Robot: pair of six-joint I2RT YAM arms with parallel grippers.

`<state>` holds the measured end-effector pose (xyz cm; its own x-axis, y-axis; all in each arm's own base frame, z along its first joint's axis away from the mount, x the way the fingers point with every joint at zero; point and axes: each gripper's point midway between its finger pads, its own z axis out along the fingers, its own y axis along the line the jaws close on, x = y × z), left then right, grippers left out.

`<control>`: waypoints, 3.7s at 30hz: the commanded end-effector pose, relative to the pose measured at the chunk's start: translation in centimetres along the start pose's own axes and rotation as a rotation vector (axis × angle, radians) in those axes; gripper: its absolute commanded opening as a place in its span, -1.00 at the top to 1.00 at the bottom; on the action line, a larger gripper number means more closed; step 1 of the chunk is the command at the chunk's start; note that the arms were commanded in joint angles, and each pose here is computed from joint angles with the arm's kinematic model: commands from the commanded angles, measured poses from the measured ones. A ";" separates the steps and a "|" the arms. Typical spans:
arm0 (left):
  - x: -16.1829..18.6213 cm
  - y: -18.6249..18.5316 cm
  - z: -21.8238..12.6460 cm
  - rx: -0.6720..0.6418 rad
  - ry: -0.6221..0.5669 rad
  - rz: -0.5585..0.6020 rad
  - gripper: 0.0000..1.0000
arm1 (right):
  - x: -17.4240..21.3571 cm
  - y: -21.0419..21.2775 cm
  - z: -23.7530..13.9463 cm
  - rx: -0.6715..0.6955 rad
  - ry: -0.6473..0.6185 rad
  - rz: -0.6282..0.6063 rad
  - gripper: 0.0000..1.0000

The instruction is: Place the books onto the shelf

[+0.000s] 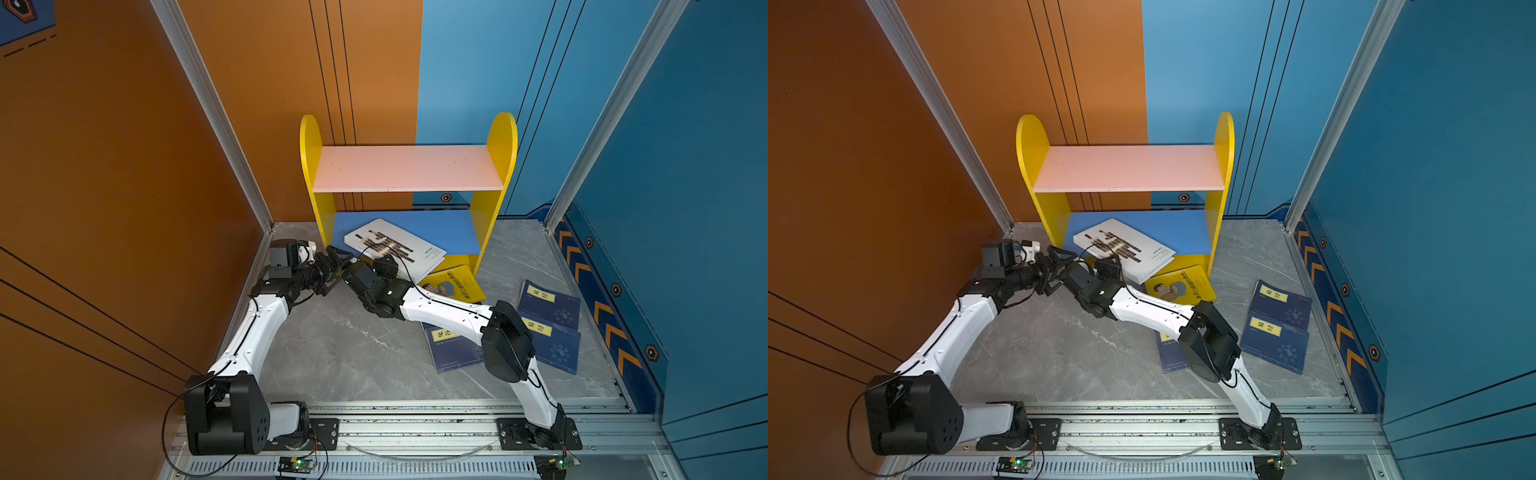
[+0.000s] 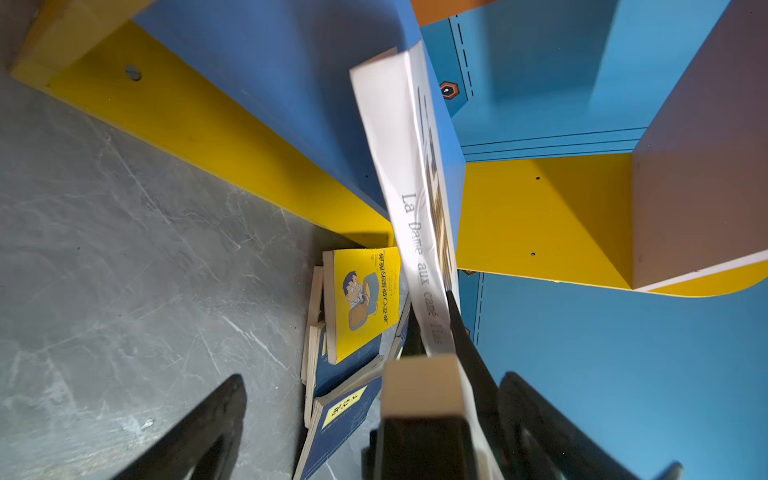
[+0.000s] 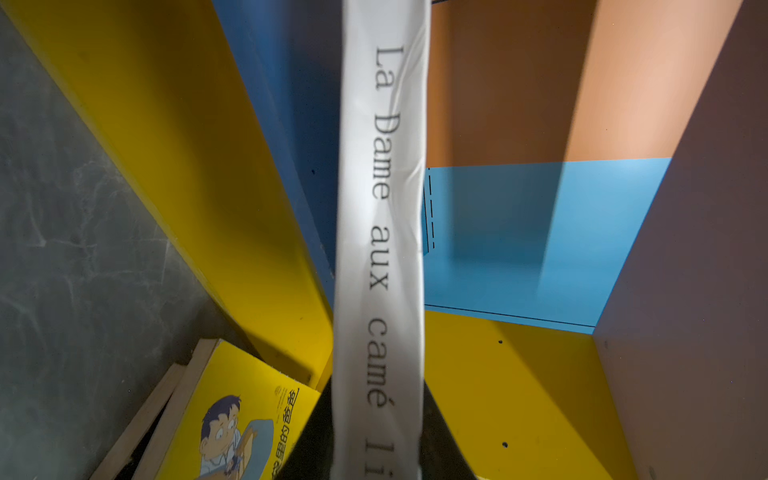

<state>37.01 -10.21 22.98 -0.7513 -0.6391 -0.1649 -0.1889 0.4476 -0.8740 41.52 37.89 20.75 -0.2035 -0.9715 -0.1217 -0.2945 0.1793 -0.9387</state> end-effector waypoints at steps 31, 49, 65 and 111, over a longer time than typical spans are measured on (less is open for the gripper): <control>-1.0 -1.2 1.8 -0.062 -0.008 0.095 -0.95 | 7.7 -2.2 -1.7 -0.232 0.101 0.505 -0.92; -1.3 -2.6 2.1 -0.056 -0.014 0.139 -0.96 | 13.1 -2.2 2.3 -0.244 0.257 0.622 -0.92; -1.8 -3.6 3.4 -0.049 0.001 0.157 -0.97 | 13.0 -6.1 -2.2 -0.430 0.150 0.926 -1.00; -3.5 -5.5 4.8 -0.097 -0.045 0.273 -0.99 | 16.3 -1.0 3.6 -0.538 0.323 1.328 -0.89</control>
<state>42.98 -13.37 25.73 -0.7692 -0.5263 -0.3623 -0.0590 0.6231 -0.7799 39.69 21.23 16.87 -0.8153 -0.0544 -0.5765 -0.0650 0.9979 -0.0023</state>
